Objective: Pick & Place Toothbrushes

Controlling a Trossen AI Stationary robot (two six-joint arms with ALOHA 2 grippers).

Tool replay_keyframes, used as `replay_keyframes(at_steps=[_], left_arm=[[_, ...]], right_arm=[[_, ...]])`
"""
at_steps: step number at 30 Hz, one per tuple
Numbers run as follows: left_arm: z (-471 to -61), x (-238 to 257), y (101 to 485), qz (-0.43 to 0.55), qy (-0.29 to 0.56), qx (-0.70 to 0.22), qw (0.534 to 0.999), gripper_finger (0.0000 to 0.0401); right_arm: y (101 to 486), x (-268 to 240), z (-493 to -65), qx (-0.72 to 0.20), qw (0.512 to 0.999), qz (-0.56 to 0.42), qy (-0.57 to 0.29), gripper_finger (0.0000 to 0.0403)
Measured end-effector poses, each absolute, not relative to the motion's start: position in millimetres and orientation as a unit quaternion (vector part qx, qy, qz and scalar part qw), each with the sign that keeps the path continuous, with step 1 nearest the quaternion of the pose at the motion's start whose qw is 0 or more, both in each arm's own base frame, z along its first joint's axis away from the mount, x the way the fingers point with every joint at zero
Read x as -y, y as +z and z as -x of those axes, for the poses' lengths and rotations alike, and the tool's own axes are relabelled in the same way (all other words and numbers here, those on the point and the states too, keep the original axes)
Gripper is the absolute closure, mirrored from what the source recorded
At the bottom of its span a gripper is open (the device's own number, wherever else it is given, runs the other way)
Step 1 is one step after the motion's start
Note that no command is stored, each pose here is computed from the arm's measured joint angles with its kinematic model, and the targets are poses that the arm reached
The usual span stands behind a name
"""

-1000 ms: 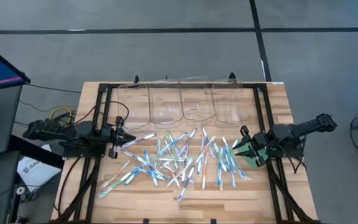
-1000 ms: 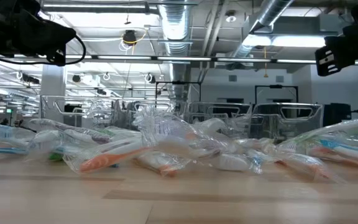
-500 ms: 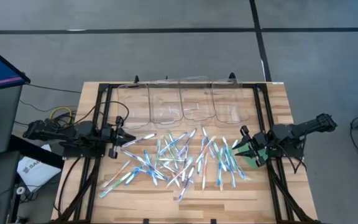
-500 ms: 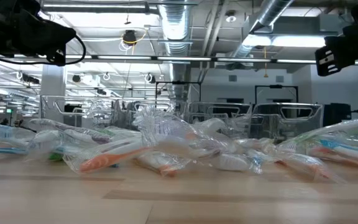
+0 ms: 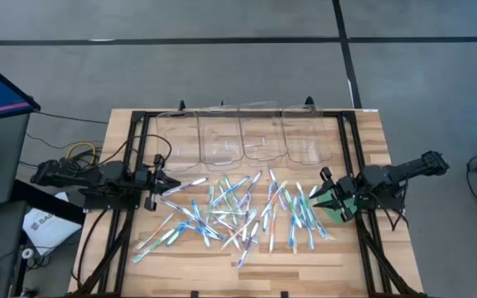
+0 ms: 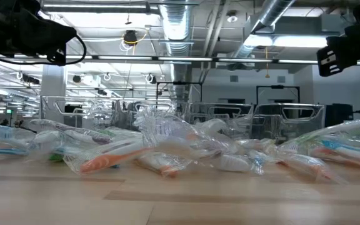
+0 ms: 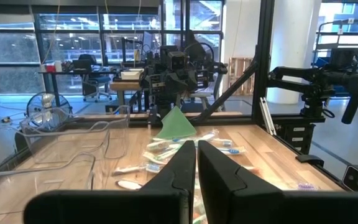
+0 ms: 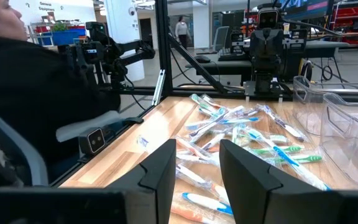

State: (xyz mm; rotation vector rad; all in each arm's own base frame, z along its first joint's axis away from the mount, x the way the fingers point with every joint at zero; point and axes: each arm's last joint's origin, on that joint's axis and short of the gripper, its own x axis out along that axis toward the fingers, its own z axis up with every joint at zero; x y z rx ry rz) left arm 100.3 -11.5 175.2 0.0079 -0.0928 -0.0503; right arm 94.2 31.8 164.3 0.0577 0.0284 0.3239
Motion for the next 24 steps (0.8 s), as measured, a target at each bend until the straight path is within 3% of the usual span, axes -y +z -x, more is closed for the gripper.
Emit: replay_keyframes(at_steps=[24], left_arm=[[-100.2,11.5,176.4,-0.003,-0.025,0.053,0.998,0.0389]], right_arm=[[164.3,-31.8,-94.2,-0.014,0.986,-0.029,0.161,0.0285]])
